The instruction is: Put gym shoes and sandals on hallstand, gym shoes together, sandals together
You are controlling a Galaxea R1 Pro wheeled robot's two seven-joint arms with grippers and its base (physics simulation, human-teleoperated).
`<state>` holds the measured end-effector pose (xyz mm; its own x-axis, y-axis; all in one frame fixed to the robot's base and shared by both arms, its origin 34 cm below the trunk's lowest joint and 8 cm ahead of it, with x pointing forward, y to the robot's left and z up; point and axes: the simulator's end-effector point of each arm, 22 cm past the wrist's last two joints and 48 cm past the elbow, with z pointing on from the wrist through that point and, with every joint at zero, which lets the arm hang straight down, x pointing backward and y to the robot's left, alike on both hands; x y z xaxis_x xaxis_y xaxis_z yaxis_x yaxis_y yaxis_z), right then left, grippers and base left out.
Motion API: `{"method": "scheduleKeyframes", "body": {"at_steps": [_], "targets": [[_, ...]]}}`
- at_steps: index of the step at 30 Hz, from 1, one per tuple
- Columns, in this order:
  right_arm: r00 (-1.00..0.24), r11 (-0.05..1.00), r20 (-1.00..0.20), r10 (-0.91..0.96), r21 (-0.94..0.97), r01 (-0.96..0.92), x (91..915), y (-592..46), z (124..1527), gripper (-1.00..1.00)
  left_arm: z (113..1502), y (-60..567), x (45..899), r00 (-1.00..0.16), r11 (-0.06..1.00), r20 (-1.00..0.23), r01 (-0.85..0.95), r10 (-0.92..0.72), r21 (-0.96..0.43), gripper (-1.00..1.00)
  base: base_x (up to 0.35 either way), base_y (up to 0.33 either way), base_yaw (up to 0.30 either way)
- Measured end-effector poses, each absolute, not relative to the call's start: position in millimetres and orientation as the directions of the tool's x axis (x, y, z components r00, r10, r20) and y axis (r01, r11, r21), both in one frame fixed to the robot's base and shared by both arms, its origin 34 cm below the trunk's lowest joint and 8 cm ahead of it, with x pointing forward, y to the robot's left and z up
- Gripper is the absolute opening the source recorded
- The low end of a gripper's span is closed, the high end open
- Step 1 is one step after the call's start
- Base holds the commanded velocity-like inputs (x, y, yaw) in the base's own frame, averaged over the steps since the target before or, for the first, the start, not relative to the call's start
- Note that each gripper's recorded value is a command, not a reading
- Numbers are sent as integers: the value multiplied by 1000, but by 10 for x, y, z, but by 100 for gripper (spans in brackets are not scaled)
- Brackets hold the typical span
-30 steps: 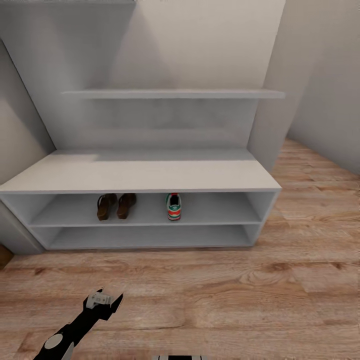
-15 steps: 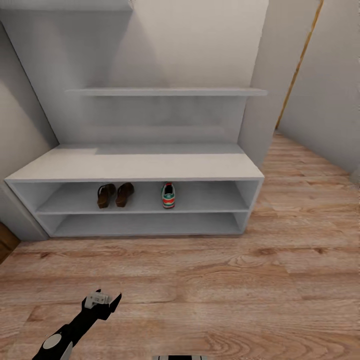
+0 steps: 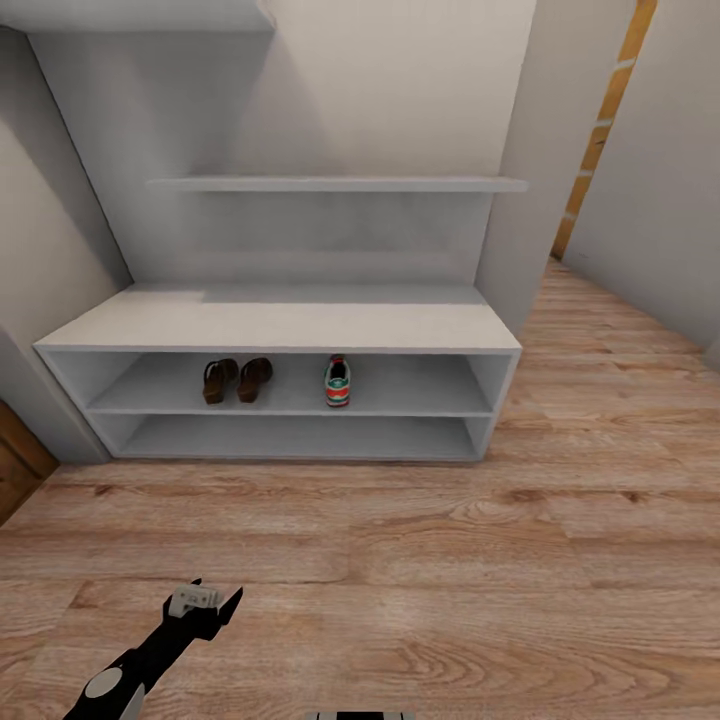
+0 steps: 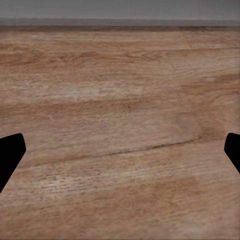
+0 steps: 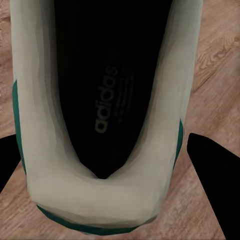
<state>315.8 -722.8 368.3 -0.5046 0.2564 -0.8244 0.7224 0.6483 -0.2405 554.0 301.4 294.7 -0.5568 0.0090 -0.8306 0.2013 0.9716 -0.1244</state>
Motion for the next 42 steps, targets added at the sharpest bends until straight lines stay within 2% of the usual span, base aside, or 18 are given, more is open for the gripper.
{"method": "scheduleKeyframes", "body": {"at_steps": [7, 9, 11, 15, 23, 29, 39, 42], "targets": [[-532, 718, -810, 247, -215, 662, 3416, -6787, 3463, -100, 2947, 3026, 5539, -557, 972, -830, 201, 10, -123, 100, -1, 0, 1], [-584, 796, -776, 238, -188, 575, 3642, -6250, 3162, -100, 2948, 3040, 5539, -557, 972, -830, 201, 12, -121, 100, 0, 0, 0], [-652, 909, -744, 146, -160, 386, 4092, -5436, 2912, -100, 2950, 3043, 5540, -556, 972, -831, 201, 13, -120, 100, 0, 0, 0], [-648, 968, -759, 57, -118, 223, 4717, -4627, 2924, -100, 2948, 3047, 5537, -557, 972, -831, 201, 13, -119, 100, 0, 0, 0], [-688, 989, -718, 109, 8, 148, 5682, -3374, 2986, -100, 2941, 3049, 5529, -558, 972, -830, 201, 14, -119, 100, 0, 0, 0], [-682, 998, -730, 53, 27, 49, 6409, -2492, 3354, -100, 2941, 3045, 5528, -558, 972, -830, 203, 15, -119, 100, 0, 0, 0], [-687, 1000, -727, 18, 28, -3, 7336, -1663, 3995, -100, 2944, 3032, 5527, -557, 970, -831, 210, 18, -120, 100, 0, 0, 0], [-674, 999, -738, 17, 37, -15, 7471, -1544, 4143, -100, 2993, 2930, 5481, -553, 944, -832, 292, 37, -152, 100, 0, 0, 0]]}}
